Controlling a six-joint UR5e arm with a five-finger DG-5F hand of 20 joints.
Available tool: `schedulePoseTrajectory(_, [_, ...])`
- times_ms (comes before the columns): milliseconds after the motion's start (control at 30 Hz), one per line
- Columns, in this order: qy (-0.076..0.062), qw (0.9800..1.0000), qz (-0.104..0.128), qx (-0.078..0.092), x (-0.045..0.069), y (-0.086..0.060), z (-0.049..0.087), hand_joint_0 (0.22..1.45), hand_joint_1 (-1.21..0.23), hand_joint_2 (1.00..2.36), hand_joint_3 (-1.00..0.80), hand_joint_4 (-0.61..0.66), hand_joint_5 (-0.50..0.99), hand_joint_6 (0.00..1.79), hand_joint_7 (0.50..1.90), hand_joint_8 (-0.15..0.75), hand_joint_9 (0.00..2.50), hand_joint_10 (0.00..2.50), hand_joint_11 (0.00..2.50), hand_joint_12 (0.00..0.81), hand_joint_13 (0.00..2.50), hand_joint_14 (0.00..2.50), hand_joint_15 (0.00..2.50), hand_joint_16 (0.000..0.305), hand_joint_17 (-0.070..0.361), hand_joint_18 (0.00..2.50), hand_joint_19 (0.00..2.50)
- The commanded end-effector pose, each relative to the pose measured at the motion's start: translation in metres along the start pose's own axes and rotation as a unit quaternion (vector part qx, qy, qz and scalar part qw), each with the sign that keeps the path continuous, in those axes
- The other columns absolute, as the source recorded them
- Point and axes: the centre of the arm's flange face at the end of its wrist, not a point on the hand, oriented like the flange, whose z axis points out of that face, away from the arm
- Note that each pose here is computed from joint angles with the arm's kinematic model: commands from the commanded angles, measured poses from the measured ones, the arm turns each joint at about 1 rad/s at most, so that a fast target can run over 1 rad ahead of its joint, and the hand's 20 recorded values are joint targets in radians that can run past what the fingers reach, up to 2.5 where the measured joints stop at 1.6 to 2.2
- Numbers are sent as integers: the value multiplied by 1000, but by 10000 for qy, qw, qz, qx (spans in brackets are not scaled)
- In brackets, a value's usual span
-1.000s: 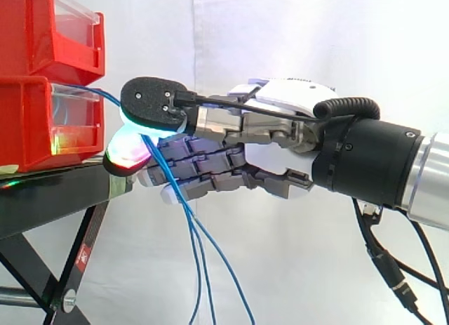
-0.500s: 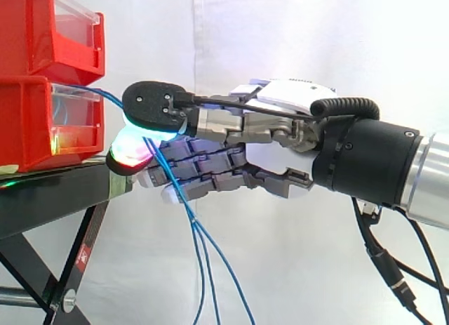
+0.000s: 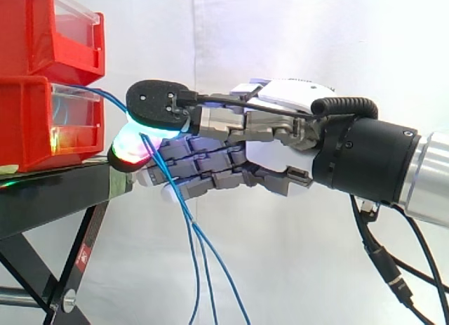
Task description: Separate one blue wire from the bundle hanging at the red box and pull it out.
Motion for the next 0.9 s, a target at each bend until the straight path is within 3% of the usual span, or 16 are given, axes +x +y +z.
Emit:
schedulePoseTrajectory(0, [13,10000,0,-15,0,0,0,621,-641,1013,-357,275,-182,609,1110,316,417,10,360,379,423,11,322,54,122,443,493])
schedulePoseTrajectory(367, [61,9999,-59,61,1,-3,-2,651,-648,1019,-279,246,-203,754,951,318,465,9,403,386,466,13,335,54,121,482,506])
schedulePoseTrajectory(867, [45,10000,8,40,0,-1,-1,650,-715,1028,-127,196,-208,823,942,325,577,11,511,391,554,13,378,53,120,560,528])
